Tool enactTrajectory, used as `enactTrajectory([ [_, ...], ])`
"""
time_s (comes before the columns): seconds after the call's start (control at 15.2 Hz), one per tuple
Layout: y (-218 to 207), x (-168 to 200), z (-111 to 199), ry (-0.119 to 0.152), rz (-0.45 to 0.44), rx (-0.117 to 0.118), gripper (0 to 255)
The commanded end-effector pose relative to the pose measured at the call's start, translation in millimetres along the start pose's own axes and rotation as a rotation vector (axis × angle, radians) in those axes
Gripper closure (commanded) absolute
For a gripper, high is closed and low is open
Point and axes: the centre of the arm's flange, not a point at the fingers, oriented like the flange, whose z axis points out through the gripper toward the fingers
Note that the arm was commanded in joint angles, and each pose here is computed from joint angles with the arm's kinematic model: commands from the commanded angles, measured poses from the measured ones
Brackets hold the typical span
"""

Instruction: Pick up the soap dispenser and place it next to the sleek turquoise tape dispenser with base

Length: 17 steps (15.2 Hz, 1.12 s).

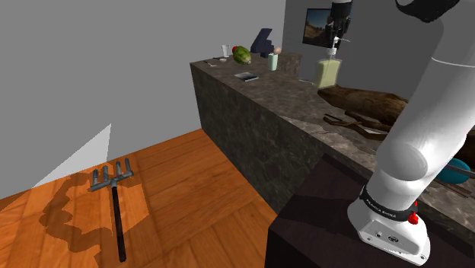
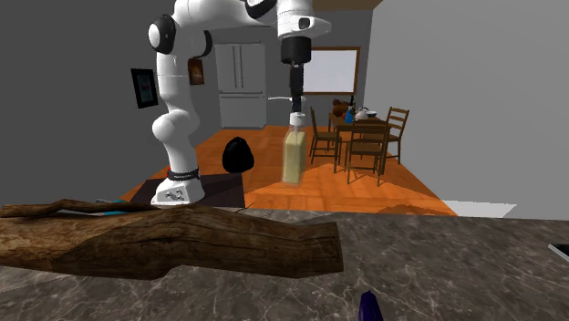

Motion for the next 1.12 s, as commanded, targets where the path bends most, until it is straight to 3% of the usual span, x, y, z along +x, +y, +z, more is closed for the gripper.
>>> enactTrajectory([
  [0.0,2,-28,-5,0.0,-0.002,0.0,255],
  [1.06,5,-236,-45,0.0,-0.002,0.0,255],
])
